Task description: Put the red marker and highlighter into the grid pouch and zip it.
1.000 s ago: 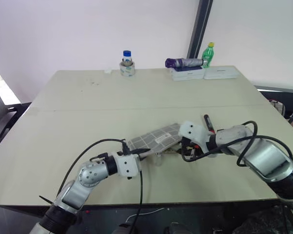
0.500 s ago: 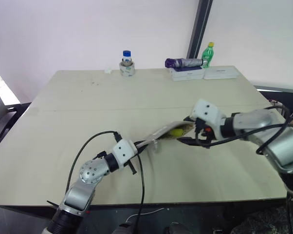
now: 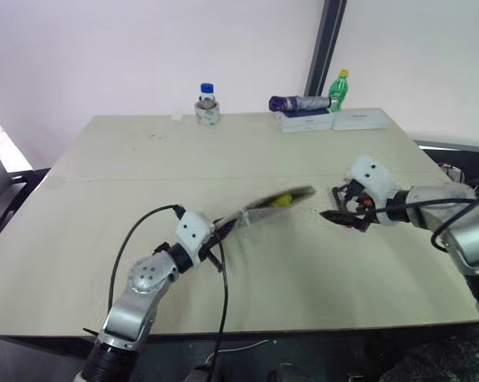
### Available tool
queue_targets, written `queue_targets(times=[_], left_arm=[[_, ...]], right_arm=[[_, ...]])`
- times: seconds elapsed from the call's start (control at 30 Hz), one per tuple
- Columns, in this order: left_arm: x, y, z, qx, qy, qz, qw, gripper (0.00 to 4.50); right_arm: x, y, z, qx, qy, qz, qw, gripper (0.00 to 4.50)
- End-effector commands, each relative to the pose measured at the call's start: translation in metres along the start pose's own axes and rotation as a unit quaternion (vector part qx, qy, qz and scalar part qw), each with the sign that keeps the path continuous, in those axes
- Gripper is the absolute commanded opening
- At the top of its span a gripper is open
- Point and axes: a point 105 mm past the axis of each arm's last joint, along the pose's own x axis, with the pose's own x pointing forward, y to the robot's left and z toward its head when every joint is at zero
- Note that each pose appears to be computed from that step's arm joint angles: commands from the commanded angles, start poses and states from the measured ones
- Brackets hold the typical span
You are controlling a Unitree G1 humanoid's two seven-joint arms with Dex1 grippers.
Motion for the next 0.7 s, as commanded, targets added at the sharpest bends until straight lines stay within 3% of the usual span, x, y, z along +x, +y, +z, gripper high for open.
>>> queue_targets(times=[0.03, 0.33, 0.43, 0.63, 0.7], left_arm=[[0.001, 0.01, 0.005, 0.031, -0.009, 0.031, 0.999, 0.0], [0.004, 0.008, 0.0, 0.043, -0.002, 0.043, 0.998, 0.0], [0.004, 0.007, -0.001, 0.044, 0.0, 0.042, 0.998, 0.0], [0.003, 0.007, -0.002, 0.045, 0.004, 0.04, 0.998, 0.0], [0.004, 0.006, -0.002, 0.053, 0.004, 0.033, 0.998, 0.0]], right_arm=[[0.007, -0.024, -0.009, 0.054, 0.002, -0.064, 0.996, 4.13], [0.038, -0.038, -0.049, 0.132, 0.044, -0.123, 0.983, 4.13], [0.039, -0.039, -0.053, 0.15, 0.048, -0.125, 0.98, 3.36], [0.036, -0.041, -0.049, 0.155, 0.042, -0.127, 0.979, 0.31], [0.028, -0.041, -0.038, 0.124, 0.03, -0.121, 0.984, 0.31]])
